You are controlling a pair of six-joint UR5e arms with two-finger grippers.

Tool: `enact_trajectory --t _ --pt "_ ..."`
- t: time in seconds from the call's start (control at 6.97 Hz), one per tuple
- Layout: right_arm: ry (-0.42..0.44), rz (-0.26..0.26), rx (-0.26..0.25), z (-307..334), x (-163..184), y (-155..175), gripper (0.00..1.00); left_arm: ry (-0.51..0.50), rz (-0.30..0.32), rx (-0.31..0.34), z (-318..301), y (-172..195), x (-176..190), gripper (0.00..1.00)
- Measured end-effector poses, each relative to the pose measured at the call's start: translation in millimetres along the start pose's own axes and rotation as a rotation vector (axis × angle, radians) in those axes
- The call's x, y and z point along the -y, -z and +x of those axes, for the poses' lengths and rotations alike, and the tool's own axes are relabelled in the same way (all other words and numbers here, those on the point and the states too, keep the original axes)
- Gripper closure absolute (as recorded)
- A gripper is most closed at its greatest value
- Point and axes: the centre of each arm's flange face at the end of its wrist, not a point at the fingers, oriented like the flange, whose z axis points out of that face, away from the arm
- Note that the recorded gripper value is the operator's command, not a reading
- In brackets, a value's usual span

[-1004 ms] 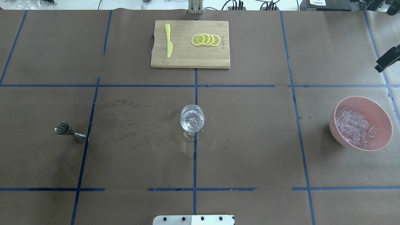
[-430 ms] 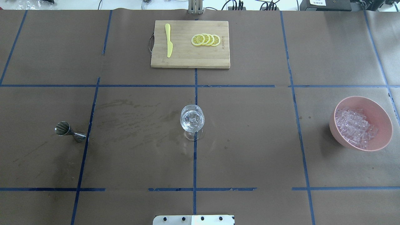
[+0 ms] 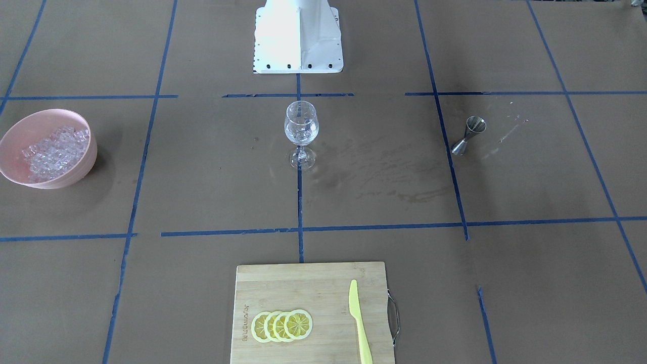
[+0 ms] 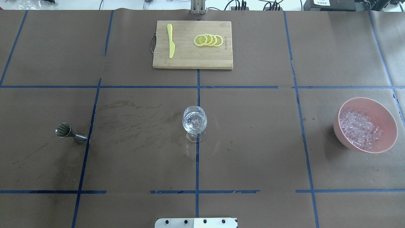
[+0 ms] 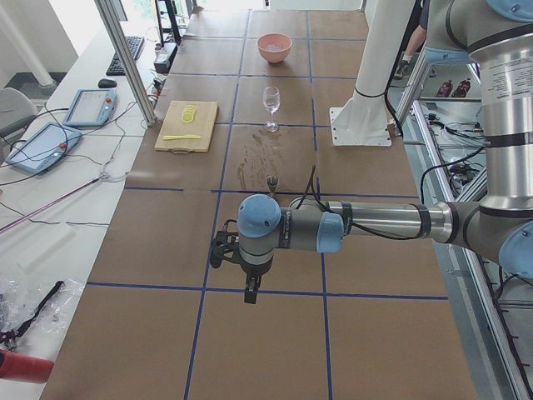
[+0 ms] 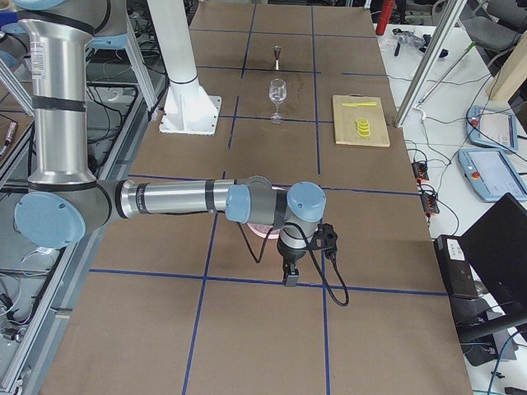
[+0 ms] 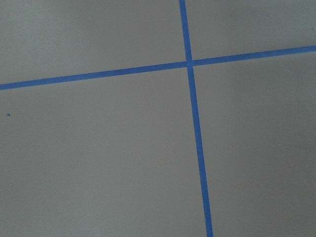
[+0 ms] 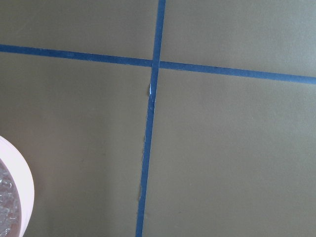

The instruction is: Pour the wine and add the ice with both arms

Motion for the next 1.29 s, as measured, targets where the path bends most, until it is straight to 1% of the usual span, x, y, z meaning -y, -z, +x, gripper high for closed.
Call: enact_trajectory --t 0.57,1.29 --pt "-0.018 0.02 0.013 -0.4 -3.2 2.9 0.0 -0.002 0.001 -0.001 0.9 -0.1 -0.3 0.0" --pt "-0.017 0.025 0.025 -2.7 -0.7 4.6 0.0 -0.011 0.009 -0.001 2.7 1.8 0.9 0.0"
